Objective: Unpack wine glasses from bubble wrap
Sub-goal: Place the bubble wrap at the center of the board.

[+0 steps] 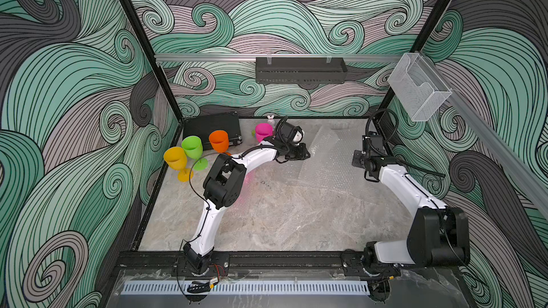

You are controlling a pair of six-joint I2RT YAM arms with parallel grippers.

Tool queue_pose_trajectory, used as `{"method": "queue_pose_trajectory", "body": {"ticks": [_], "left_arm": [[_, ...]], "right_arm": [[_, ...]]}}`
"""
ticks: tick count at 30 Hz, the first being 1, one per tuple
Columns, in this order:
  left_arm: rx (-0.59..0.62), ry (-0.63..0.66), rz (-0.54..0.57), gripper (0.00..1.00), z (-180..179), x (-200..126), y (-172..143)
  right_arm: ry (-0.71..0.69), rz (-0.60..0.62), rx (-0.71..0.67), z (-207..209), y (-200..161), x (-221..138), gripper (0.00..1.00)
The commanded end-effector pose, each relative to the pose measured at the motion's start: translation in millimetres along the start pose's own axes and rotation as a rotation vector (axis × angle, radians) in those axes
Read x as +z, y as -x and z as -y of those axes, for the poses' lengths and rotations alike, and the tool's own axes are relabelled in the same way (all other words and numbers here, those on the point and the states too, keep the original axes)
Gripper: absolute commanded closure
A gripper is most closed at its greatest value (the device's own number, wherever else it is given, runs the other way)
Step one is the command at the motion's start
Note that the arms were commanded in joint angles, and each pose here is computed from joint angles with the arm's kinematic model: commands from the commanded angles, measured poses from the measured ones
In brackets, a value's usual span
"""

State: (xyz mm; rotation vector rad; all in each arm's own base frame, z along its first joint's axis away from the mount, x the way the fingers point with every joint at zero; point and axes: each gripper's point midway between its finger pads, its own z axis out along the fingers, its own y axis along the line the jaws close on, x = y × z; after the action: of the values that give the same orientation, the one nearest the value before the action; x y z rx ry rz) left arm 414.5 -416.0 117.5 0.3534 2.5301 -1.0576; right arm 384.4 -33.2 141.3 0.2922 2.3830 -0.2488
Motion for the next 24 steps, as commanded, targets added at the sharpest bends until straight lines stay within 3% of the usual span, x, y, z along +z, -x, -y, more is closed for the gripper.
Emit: {"method": "queue_pose_trajectory", "body": {"ticks": [1, 11, 16, 24], "left_arm": [[-0.008, -0.010, -0.009, 0.76, 6, -4, 4], [-0.022, 0.051, -0.002, 0.68, -5, -36, 6], [0.019, 0.060, 0.014, 0.61, 11, -77, 0], [0.045, 0.216, -0.021, 0.45, -5, -147, -48]], "right_arm": [[-0.035, 0.021, -0.052, 5, 15, 3, 0.87], [-0.032, 0.021, -0.037, 9, 16, -11, 0.44], [0.070, 0.070, 0.027, 1, 26, -42, 0.39], [0.449, 0.038, 0.165, -55, 10, -83, 0.36]]}}
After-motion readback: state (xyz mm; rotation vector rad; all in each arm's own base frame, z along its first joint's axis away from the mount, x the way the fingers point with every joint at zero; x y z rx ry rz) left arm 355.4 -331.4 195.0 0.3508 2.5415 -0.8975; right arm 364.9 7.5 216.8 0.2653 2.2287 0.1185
